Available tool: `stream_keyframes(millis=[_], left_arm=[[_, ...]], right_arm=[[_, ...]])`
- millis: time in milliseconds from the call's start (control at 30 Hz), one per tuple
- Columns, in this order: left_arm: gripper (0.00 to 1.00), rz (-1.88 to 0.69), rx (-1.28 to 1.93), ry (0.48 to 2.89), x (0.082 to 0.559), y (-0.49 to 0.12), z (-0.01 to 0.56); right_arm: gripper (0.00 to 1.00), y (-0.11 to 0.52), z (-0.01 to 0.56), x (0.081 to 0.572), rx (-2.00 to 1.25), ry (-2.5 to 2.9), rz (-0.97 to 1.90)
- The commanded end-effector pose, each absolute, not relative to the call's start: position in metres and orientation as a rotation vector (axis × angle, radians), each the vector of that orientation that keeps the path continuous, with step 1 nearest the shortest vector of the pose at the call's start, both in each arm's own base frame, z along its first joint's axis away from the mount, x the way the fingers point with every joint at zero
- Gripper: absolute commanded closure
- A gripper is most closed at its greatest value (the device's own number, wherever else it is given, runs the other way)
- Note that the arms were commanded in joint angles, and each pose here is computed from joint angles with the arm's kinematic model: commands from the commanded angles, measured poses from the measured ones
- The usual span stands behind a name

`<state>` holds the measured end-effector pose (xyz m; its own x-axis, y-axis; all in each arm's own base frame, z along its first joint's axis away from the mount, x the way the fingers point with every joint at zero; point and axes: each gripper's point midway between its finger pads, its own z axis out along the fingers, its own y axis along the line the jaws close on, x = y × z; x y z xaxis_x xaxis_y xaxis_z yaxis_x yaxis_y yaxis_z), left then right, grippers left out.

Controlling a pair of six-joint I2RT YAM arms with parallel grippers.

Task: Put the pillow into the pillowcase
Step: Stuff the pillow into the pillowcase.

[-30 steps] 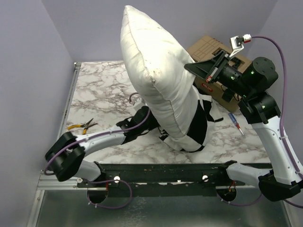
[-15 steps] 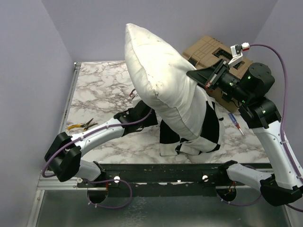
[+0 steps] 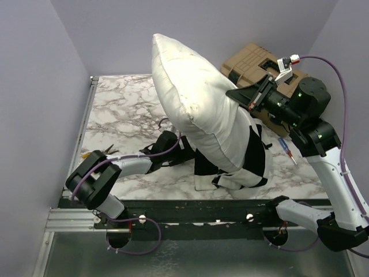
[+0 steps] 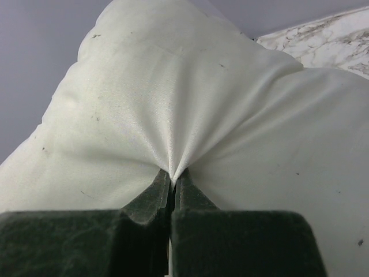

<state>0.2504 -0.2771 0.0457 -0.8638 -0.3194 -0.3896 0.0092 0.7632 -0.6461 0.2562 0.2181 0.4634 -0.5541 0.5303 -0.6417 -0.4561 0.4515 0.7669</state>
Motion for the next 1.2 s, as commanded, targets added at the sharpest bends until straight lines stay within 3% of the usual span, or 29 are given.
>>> stream_keyframes(millis=[0, 200, 267, 300, 367, 433, 467, 700, 833, 1000, 1167], left_arm=[[0.19, -1.109, -0.237, 2.491, 0.243, -0.315, 0.031], [0.23, -1.147, -0.207, 2.502, 0.247, -0.354, 0.007], [0.29, -1.176, -0.228, 2.476, 0.249, -0.362, 0.004], [0.36, -1.204, -0.250, 2.450, 0.252, -0.365, 0.006], [0.61, -1.260, -0.287, 2.387, 0.255, -0.368, 0.012], [0.93, -1.280, -0.295, 2.314, 0.262, -0.366, 0.024], [1.00, -1.275, -0.286, 2.286, 0.265, -0.364, 0.031], [1.00, -1.210, -0.433, 2.009, 0.294, -0.303, 0.114], [1.00, -1.038, -0.411, 1.922, 0.301, -0.259, 0.179], [1.00, -0.840, -0.387, 1.766, 0.296, -0.191, 0.289], [1.00, -0.751, -0.390, 1.496, 0.281, -0.133, 0.440]], right_arm=[[1.00, 0.206, 0.511, 0.242, 0.027, 1.567, 1.271], [1.00, 0.200, 0.515, 0.242, 0.040, 1.560, 1.232], [1.00, 0.199, 0.514, 0.242, 0.038, 1.565, 1.223], [1.00, 0.198, 0.513, 0.242, 0.039, 1.567, 1.216], [1.00, 0.197, 0.512, 0.243, 0.040, 1.574, 1.201], [1.00, 0.196, 0.509, 0.244, 0.037, 1.584, 1.185], [1.00, 0.197, 0.506, 0.245, 0.034, 1.592, 1.178], [1.00, 0.203, 0.498, 0.246, -0.032, 1.610, 1.172], [1.00, 0.217, 0.506, 0.248, -0.091, 1.578, 1.241], [1.00, 0.251, 0.520, 0.253, -0.235, 1.519, 1.445], [1.00, 0.281, 0.536, 0.256, -0.422, 1.457, 1.621]])
